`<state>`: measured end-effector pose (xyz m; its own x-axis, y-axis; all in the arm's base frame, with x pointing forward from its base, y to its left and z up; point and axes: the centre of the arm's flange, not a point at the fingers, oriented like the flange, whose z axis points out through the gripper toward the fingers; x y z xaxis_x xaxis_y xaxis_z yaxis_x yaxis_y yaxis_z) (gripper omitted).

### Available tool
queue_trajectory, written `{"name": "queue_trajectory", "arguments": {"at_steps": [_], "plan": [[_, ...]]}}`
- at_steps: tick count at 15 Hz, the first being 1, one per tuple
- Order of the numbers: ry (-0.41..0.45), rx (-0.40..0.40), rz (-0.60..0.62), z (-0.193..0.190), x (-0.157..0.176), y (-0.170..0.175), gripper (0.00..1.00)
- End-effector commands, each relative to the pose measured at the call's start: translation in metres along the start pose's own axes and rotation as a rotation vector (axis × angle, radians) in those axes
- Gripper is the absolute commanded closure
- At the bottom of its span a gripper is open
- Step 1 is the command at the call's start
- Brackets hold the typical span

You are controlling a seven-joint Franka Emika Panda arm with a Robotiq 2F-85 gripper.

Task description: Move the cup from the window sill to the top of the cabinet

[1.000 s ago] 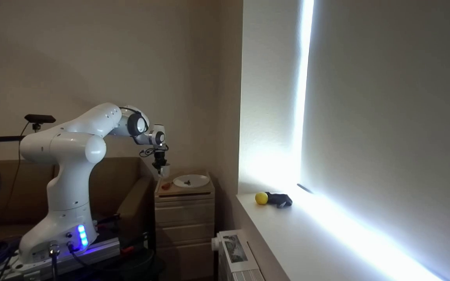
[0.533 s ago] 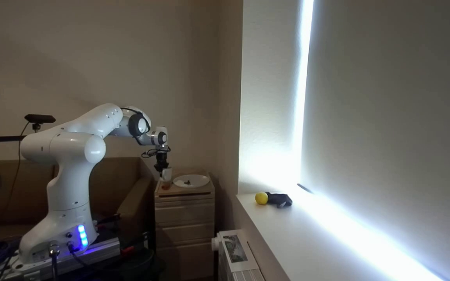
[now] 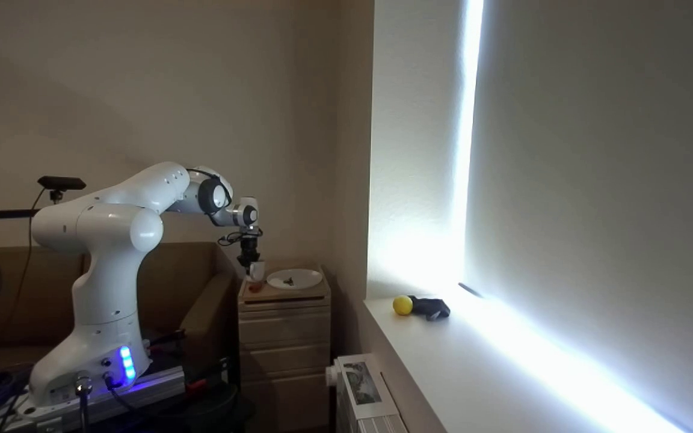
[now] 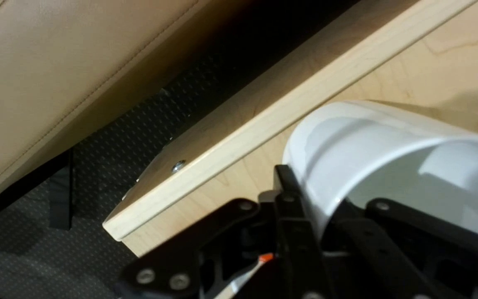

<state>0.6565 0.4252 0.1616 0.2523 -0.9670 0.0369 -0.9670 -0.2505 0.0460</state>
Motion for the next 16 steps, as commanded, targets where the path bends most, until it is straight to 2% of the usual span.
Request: {"name": "queue_trajectory", "arguments": {"at_steps": [1,11,12,14,16], "plan": [[-0.031,0.033,0.025,0.0077,-0.0010,-0.0133,0.99],[-0.081,0.071,0.093,0.0103,0.0057,-0.0195,0.99],[-0.081,0.069,0.103,0.0097,0.0060,-0.0193,0.70],[-0.074,0.061,0.095,0.0082,0.0054,-0.0185,0.64],[-0.080,0.059,0.085,0.0049,0.0034,-0.0177,0.49]]}}
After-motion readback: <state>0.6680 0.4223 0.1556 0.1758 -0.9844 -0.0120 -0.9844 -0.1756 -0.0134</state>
